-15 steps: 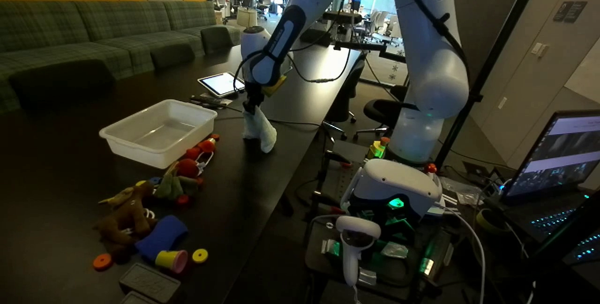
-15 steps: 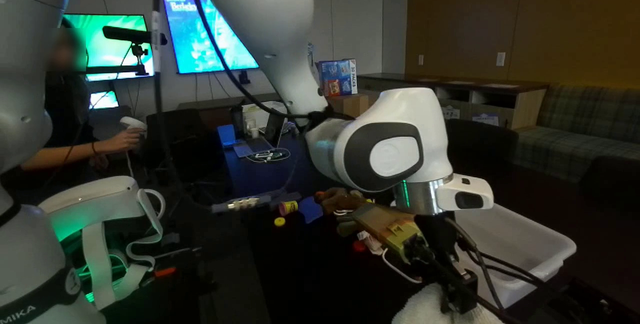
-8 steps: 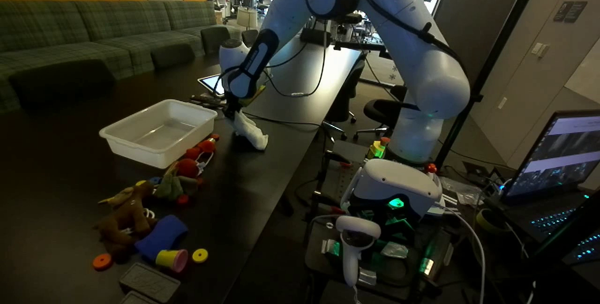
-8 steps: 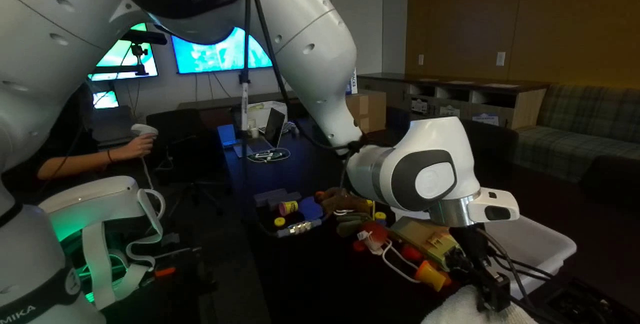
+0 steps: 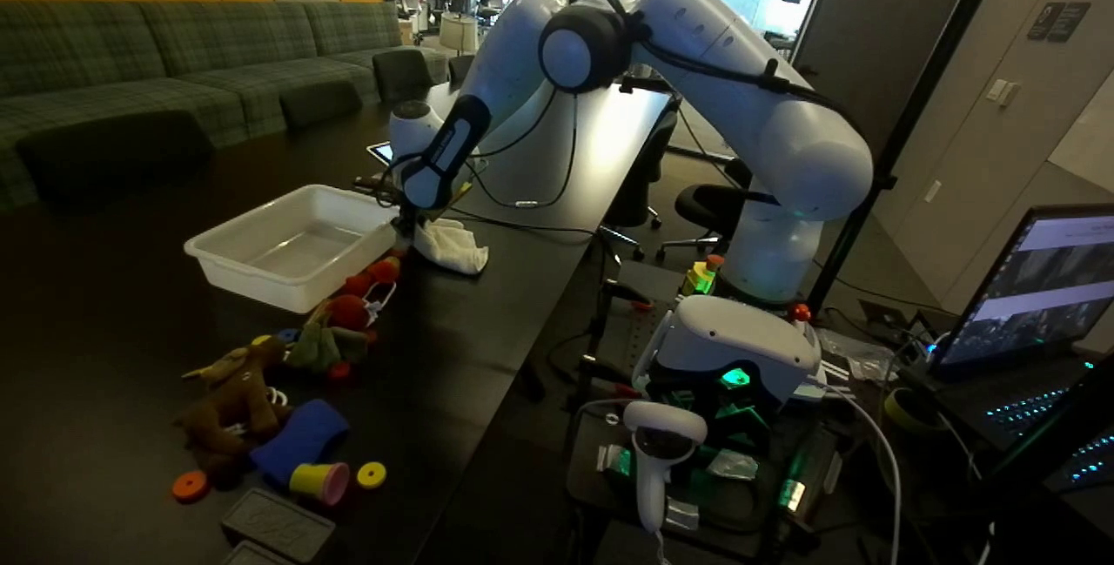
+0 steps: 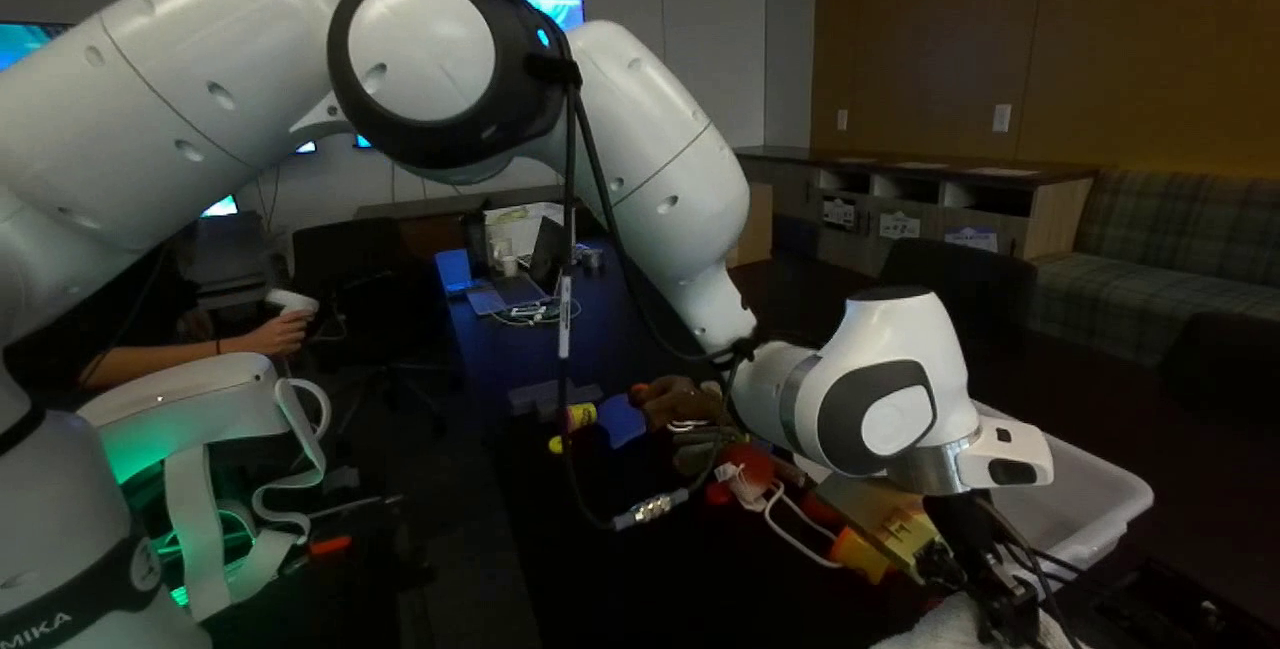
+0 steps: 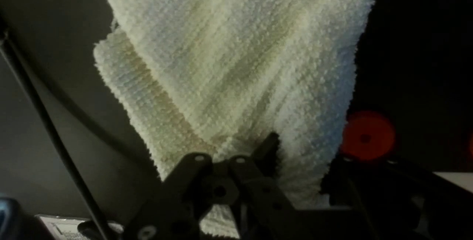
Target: Use the cloth to push the objects on the table to the left
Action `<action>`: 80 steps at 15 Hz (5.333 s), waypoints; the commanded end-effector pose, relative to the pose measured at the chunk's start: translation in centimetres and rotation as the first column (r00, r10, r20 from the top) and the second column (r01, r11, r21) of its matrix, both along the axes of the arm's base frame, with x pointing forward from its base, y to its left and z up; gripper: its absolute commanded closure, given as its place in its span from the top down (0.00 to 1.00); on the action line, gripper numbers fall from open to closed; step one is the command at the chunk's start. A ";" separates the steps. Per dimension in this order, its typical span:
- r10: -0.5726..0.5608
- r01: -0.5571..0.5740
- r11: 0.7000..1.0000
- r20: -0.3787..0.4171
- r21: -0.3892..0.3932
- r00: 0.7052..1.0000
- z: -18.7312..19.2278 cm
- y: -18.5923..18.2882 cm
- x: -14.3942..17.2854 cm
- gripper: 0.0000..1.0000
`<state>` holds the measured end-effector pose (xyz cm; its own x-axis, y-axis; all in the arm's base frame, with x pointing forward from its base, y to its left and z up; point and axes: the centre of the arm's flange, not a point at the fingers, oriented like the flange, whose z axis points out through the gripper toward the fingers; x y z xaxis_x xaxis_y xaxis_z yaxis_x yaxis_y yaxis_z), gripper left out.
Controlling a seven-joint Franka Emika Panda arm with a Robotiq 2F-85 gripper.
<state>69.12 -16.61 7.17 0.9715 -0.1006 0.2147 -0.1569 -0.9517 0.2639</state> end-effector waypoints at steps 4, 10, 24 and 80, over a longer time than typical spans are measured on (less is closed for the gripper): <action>-0.055 0.055 0.998 0.015 0.029 0.998 -5.4 -0.5 2.3 0.07; -0.060 0.059 0.994 0.010 0.090 0.998 -5.3 1.4 1.4 0.07; 0.116 -0.116 0.959 0.012 0.257 0.993 -4.2 19.5 -2.8 0.07; -0.214 0.225 0.972 0.141 -0.070 0.967 -2.0 15.7 -1.5 0.07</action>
<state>64.70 -3.27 6.39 0.9050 -0.2840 0.3168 -0.3831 -0.8679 0.3163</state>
